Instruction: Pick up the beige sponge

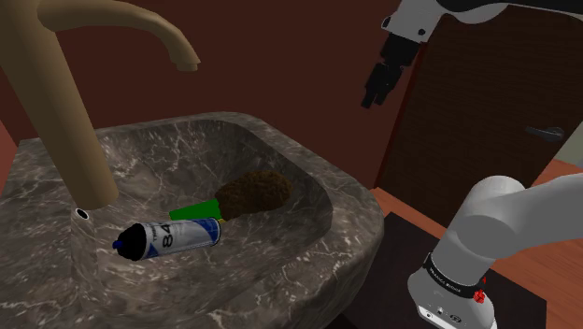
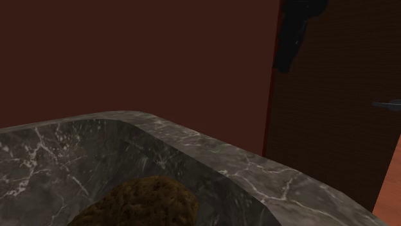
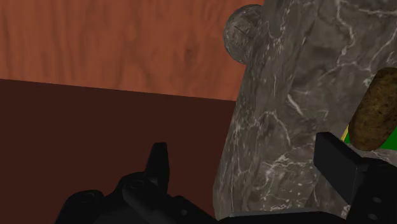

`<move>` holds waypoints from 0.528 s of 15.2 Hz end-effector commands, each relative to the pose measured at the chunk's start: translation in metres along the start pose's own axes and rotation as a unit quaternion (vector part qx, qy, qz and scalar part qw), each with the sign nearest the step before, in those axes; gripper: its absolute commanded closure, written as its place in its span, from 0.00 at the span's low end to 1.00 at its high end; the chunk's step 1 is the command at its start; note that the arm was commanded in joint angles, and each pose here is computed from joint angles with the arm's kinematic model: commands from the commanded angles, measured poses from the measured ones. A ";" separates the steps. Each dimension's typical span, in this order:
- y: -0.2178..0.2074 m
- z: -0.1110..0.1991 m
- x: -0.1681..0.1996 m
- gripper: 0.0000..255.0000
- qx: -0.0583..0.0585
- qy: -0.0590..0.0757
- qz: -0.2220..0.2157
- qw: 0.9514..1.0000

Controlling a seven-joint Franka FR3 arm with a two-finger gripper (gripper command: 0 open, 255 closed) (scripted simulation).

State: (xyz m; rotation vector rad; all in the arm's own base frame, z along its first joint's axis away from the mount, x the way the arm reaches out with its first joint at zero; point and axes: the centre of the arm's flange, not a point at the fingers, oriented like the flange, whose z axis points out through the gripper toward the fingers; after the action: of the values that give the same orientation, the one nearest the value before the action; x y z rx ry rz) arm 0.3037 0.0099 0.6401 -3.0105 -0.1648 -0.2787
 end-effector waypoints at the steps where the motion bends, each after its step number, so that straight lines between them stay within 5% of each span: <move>1: 0.000 0.000 0.000 0.00 0.000 0.000 0.000 1.000; 8: -0.042 0.058 0.070 0.00 0.052 -0.077 -0.021 0.995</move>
State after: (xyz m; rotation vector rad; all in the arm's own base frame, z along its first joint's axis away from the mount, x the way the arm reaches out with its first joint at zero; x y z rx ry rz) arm 0.3645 0.0569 0.6071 -2.9395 -0.2379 -0.0766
